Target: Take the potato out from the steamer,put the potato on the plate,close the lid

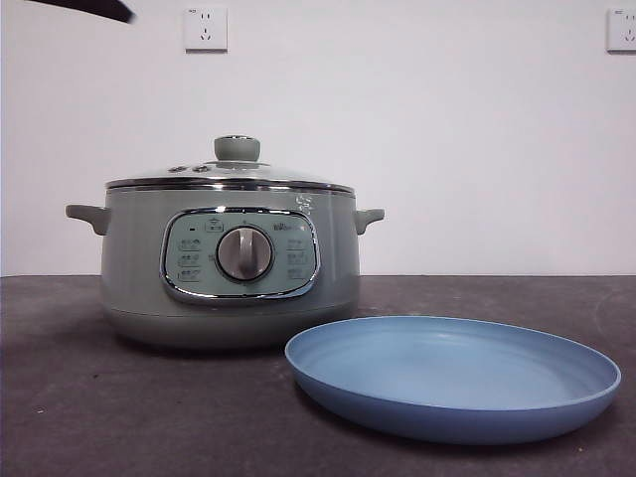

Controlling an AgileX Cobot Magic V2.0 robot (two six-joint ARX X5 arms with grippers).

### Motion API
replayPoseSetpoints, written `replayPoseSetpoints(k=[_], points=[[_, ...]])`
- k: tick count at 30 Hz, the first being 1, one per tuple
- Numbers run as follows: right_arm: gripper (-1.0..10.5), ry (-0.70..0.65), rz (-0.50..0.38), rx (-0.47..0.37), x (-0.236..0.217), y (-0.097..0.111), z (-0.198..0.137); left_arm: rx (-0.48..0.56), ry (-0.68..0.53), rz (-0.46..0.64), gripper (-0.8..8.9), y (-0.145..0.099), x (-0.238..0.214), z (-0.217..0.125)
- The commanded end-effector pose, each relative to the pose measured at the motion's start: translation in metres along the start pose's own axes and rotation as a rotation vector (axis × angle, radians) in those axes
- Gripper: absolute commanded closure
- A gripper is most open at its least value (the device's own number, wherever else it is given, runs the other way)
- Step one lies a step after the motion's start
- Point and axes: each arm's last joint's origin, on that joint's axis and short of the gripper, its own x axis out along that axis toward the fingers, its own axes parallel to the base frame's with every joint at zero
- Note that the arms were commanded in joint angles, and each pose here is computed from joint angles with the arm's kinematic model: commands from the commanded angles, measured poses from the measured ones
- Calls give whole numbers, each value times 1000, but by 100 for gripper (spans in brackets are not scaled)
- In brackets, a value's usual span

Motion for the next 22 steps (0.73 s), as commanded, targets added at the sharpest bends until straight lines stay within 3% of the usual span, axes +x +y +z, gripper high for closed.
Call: replayPoseSetpoints(k=[1, 11, 22], points=[[257, -8, 1, -4, 0, 0, 2, 28, 40, 7, 122, 8, 28, 7], [257, -9, 0, -5, 0, 0, 2, 73, 132, 4, 122, 24, 109, 4], [257, -21, -2, -12, 0, 0, 3, 56, 222, 29, 123, 33, 147, -18]])
